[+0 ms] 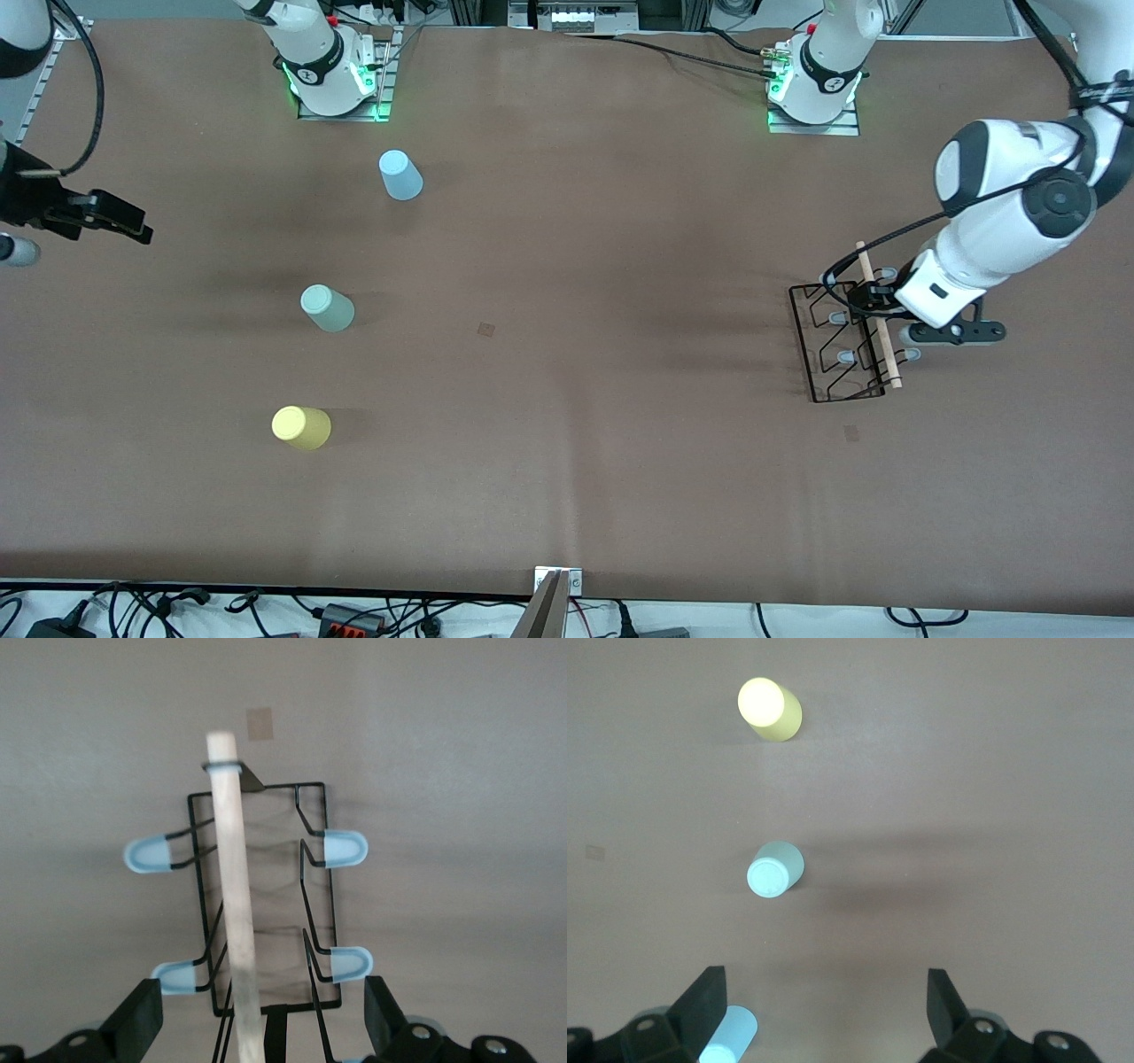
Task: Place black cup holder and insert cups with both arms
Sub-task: 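Grasp the rack handle with the left gripper while the right gripper reaches the teal cup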
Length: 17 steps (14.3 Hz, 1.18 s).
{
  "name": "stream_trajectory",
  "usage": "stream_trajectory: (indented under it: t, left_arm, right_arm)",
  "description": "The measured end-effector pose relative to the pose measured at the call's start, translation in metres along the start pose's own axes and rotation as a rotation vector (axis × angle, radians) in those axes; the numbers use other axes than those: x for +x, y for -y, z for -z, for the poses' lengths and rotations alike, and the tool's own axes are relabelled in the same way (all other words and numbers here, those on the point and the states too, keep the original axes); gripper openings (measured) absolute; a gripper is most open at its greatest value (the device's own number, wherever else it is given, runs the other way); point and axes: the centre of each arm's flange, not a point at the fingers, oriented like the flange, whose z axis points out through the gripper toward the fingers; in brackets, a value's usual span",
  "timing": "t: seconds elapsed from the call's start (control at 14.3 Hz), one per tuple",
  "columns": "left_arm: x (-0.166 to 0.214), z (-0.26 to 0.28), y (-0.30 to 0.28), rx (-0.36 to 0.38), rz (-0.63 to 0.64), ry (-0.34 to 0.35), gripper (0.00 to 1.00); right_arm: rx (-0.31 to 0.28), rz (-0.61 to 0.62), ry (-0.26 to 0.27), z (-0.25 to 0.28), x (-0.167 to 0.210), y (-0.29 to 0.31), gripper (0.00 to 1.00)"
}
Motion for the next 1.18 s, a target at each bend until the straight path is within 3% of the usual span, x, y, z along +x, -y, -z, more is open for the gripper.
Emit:
stream_trajectory:
  t: [0.14,0.35,0.56,0.84,1.18]
  left_arm:
    - [-0.010,-0.016,0.000,-0.001,0.000,0.002,1.00]
    - [-0.014,-0.019,0.001,0.001,0.000,0.004,0.89]
    - [-0.014,-0.017,0.001,0.001,0.000,0.002,0.57]
    - [-0.015,-0.018,0.004,0.001,0.006,0.004,0.17]
    - [-0.015,-0.018,0.004,0.001,0.005,0.008,0.16]
  right_arm:
    - [-0.002,0.016,0.041,-0.023,0.010,0.009,1.00]
    - [-0.005,0.034,0.099,-0.056,0.022,0.020,1.00]
    - [-0.006,0.044,0.138,-0.079,0.030,0.027,1.00]
    - [-0.015,0.091,0.133,-0.103,0.042,0.058,1.00]
    - [-0.017,0.075,0.116,-0.113,0.049,0.059,1.00]
